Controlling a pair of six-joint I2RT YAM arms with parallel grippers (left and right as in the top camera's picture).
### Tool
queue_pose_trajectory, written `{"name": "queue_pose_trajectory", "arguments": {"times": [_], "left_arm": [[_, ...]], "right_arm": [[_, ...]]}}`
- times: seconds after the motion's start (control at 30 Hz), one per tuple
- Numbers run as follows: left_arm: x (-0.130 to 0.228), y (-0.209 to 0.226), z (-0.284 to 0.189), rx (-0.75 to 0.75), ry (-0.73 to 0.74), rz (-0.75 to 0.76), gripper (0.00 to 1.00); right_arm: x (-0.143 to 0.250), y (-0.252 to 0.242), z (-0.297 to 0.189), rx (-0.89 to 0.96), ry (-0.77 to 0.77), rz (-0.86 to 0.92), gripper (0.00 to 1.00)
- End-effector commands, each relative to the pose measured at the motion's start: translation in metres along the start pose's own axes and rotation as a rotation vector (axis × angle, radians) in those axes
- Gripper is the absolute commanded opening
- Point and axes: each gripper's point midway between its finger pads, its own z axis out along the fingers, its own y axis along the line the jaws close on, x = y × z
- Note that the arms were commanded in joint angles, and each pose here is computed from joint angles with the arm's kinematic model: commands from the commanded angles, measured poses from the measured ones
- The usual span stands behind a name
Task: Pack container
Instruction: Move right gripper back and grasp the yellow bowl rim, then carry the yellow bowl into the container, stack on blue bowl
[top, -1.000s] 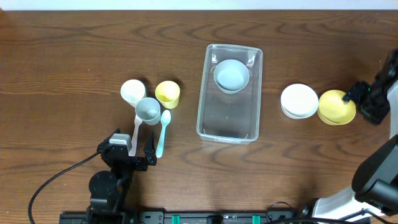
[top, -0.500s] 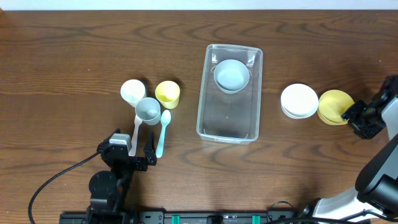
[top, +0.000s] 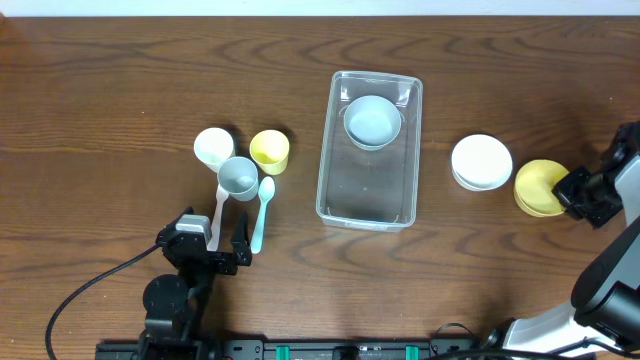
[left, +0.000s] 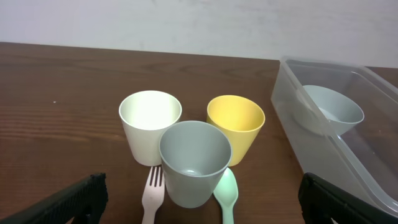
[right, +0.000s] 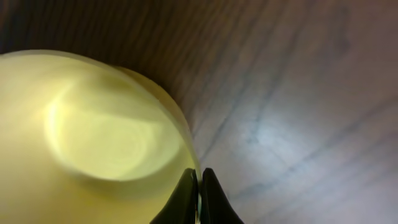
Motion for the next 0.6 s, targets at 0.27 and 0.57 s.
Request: {"name": "queue_pose_trajectory", "arguments": {"times": [0.27, 0.57], "left_arm": [[0.012, 0.001, 0.003, 0.002, 0.026, 0.003, 0.98], [0.012, 0.001, 0.003, 0.002, 0.026, 0.003, 0.98]], "right_arm": [[0.006, 0.088, -0.183, -0.318, -0.351, -0.179, 0.01], [0.115, 0.232, -0.192, -0.504, -0.329, -0.563, 0.02]]}}
